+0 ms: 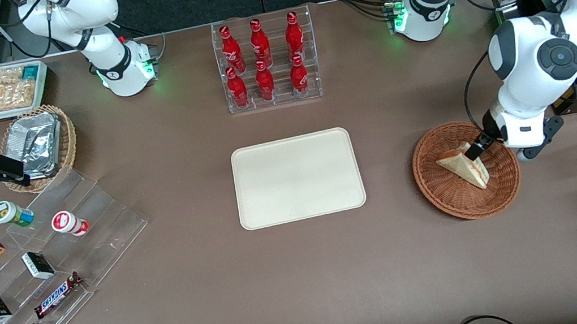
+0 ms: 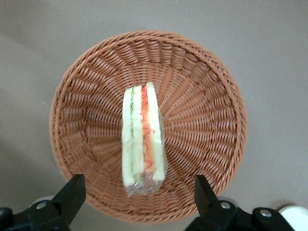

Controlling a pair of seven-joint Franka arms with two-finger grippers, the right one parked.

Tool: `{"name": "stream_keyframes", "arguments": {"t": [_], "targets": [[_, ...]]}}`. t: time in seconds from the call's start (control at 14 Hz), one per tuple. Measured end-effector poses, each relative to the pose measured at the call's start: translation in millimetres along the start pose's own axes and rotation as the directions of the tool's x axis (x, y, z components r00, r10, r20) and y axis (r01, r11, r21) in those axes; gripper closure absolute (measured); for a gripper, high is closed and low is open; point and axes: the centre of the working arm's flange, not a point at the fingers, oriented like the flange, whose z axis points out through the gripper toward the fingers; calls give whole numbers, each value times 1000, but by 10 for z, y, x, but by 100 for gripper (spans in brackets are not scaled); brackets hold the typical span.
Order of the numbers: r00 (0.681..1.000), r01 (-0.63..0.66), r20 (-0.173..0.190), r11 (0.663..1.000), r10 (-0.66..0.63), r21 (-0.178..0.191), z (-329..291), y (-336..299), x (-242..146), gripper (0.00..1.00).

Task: Place sandwich from basket to tray
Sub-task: 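Lower the left gripper and grasp the wrapped sandwich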

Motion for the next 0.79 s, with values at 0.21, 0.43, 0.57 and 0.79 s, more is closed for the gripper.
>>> {"name": "stream_keyframes", "arguments": {"t": [0.21,0.43,0.57,0.79], "targets": [[999,53,1,999,-53,2,198,26,20,0],[998,69,9,998,-69,12,332,32,21,0],[997,80,18,997,-81,23,431,30,17,0],[995,97,23,995,-97,31,571,35,17,0]]}}
